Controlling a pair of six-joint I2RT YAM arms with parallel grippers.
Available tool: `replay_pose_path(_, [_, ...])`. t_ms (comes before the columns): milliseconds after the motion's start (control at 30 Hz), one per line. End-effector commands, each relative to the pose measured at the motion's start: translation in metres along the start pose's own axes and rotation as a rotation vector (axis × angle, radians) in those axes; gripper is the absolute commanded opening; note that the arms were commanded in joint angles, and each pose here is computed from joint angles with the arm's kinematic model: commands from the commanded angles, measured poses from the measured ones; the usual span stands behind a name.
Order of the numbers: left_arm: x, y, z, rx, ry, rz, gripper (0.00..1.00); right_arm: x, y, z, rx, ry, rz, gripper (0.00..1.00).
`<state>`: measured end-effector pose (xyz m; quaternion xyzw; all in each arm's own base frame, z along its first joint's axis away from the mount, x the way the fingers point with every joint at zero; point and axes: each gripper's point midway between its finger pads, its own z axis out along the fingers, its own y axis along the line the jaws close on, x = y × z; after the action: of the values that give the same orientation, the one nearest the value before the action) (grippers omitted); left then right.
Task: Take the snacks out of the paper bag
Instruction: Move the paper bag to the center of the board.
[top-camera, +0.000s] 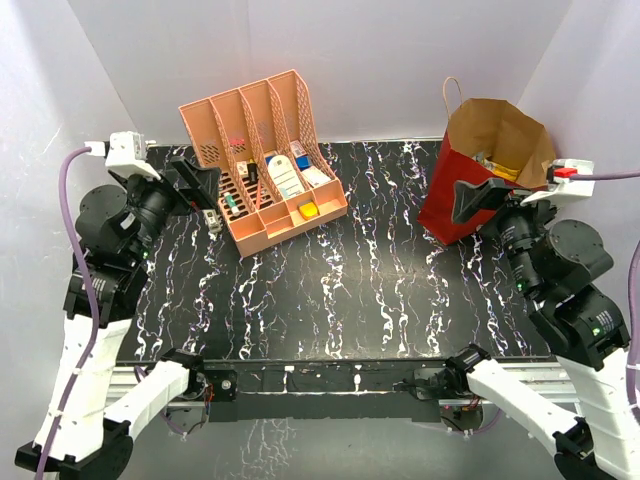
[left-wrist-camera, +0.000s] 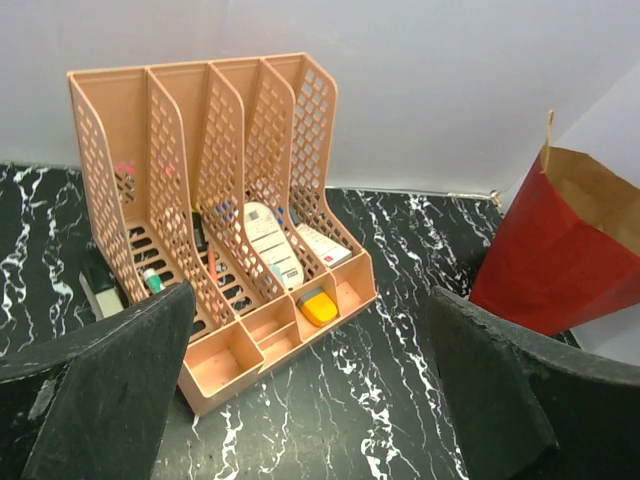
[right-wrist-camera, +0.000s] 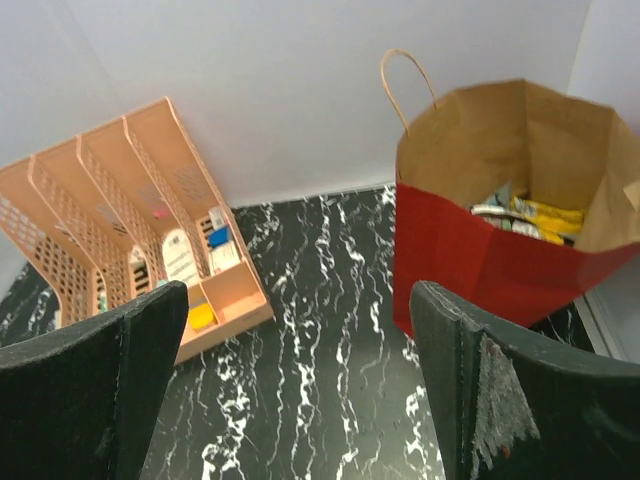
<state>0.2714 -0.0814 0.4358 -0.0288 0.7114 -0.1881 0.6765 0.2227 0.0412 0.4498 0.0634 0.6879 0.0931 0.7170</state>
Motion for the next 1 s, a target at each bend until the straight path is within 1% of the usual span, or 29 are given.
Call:
replay_pose_path(0, [0.005, 0.010, 0.004, -0.036, -0.006, -0.044, 0.98, 0.018, -0.011, -0.003, 0.049, 0.048, 0.044, 0.98])
replay_pose_path(133, [0.021, 0.017, 0.008, -0.046, 0.028, -0.060, 0.98, 0.039, -0.023, -0.005, 0.102, 0.104, 0.071, 0.98])
replay_pose_path(333, [0.041, 0.008, 0.015, 0.039, 0.062, -0.073, 0.98, 0.064, -0.035, -0.002, 0.156, 0.144, 0.127, 0.98])
replay_pose_path(533, [0.064, -0.007, 0.032, 0.168, 0.112, -0.112, 0.98, 0.085, -0.018, 0.023, 0.077, 0.196, 0.140, 0.98])
replay_pose_path(600, [0.071, -0.013, 0.042, 0.211, 0.143, -0.124, 0.98, 0.088, -0.013, 0.035, 0.061, 0.185, 0.168, 0.98])
replay_pose_path(700, [0.081, -0.024, 0.055, 0.276, 0.188, -0.147, 0.98, 0.088, -0.009, 0.058, 0.057, 0.134, 0.210, 0.98])
replay_pose_path(800, [0.093, -0.034, 0.065, 0.344, 0.225, -0.172, 0.98, 0.091, -0.015, 0.083, 0.100, 0.078, 0.236, 0.98])
replay_pose_path(967, [0.119, -0.042, 0.069, 0.406, 0.269, -0.167, 0.98, 0.094, -0.029, 0.128, 0.200, 0.007, 0.207, 0.98])
